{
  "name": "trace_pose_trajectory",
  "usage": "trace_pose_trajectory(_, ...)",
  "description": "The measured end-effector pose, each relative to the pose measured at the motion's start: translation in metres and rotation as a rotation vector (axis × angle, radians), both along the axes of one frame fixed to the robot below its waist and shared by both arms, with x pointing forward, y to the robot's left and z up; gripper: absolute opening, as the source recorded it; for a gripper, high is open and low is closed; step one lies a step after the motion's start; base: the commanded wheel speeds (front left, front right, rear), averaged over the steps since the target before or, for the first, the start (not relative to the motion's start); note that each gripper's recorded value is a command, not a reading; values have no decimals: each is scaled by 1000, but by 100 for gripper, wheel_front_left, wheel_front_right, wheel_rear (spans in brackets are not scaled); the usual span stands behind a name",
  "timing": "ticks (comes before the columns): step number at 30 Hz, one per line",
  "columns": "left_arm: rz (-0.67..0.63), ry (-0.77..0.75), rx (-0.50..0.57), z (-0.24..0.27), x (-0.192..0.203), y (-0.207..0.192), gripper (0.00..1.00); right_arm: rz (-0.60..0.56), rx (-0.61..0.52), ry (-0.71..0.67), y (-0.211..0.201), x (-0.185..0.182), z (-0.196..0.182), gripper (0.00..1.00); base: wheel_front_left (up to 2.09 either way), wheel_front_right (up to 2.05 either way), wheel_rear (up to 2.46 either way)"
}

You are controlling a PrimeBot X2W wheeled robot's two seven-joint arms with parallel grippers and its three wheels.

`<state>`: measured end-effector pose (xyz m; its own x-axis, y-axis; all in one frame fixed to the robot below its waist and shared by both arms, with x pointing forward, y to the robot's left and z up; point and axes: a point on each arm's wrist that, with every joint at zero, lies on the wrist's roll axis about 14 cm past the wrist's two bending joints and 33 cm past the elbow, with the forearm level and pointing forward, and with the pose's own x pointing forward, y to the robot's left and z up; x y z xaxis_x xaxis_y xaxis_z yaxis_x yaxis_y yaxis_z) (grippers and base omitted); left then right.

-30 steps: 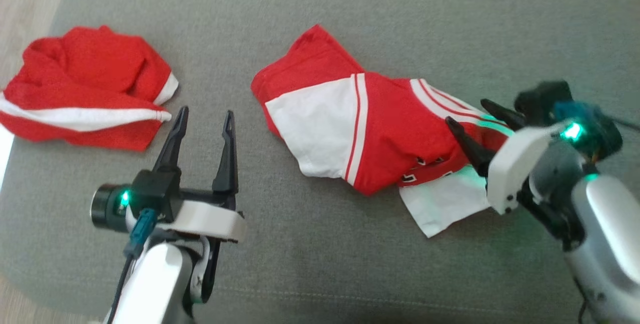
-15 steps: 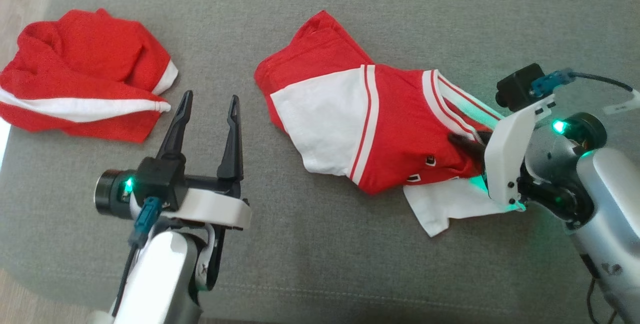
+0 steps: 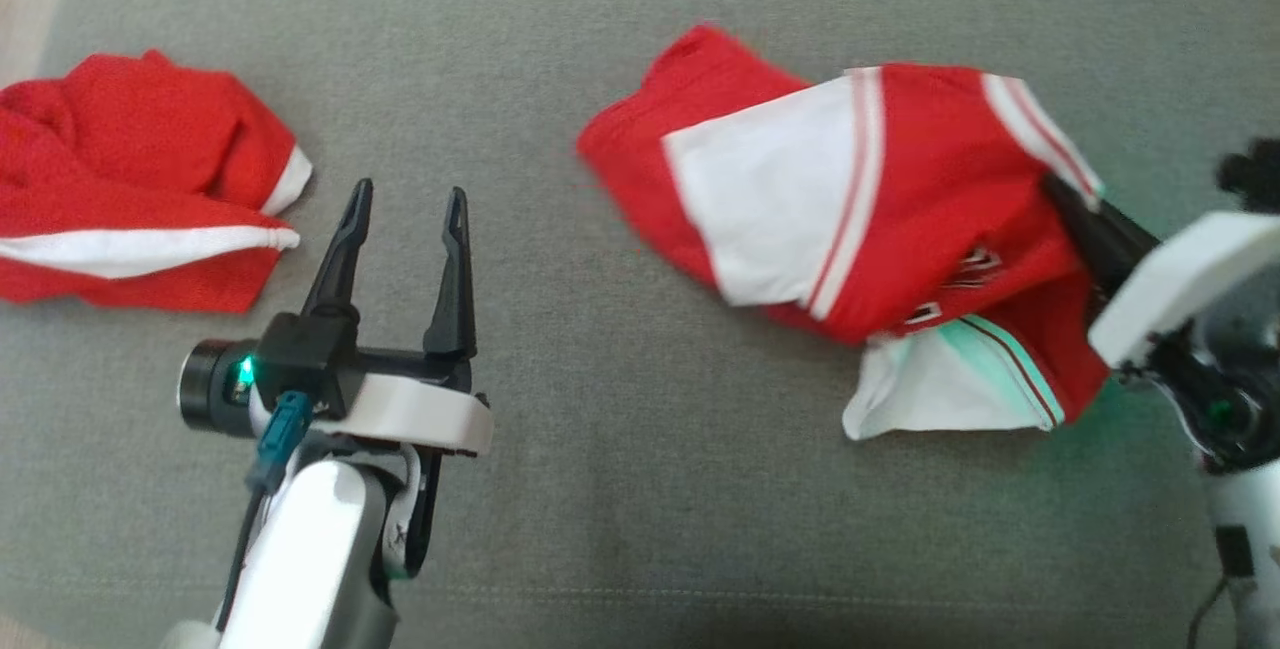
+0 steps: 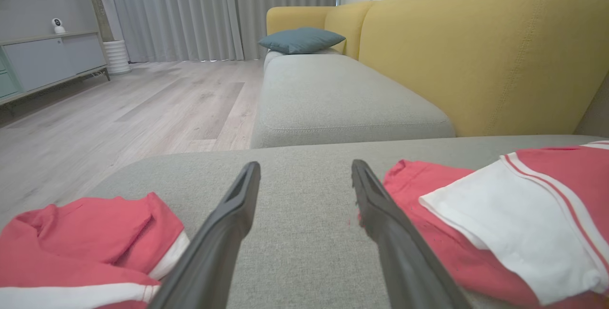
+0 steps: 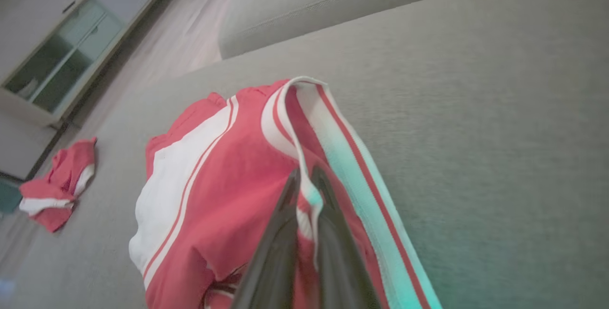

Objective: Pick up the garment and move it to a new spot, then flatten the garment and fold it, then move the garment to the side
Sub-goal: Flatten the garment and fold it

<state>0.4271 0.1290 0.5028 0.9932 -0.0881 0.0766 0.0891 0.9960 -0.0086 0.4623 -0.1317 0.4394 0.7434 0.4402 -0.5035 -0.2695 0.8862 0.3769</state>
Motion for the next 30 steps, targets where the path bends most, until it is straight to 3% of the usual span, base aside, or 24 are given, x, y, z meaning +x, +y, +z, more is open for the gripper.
trace_pose_trajectory(7,-31,-3,-2,-1,4,-10,100,-279,60,-2,-55,-20,-21,0,0,0,0)
trace_pose_trajectory(12,-44,3,-6,-3,6,-15,100,-348,73,22,-54,-42,-41,0,0,0,0)
trace_pose_trajectory(13,-47,3,-7,-3,6,-16,100,-357,78,19,-52,-45,-43,7,0,0,0)
trace_pose_trajectory(14,-50,3,-7,-3,6,-17,100,-363,80,9,-50,-47,-43,50,0,0,0)
trace_pose_trajectory(15,-52,3,-8,-3,6,-17,100,-364,76,-7,-48,-47,-42,100,0,0,0)
trace_pose_trajectory(25,-64,-11,-10,3,2,-20,100,-308,-94,-441,-41,-38,28,100,0,0,0)
trace_pose_trajectory(30,-61,-9,-9,3,-4,-19,100,-249,-114,-536,-25,-43,50,100,0,0,0)
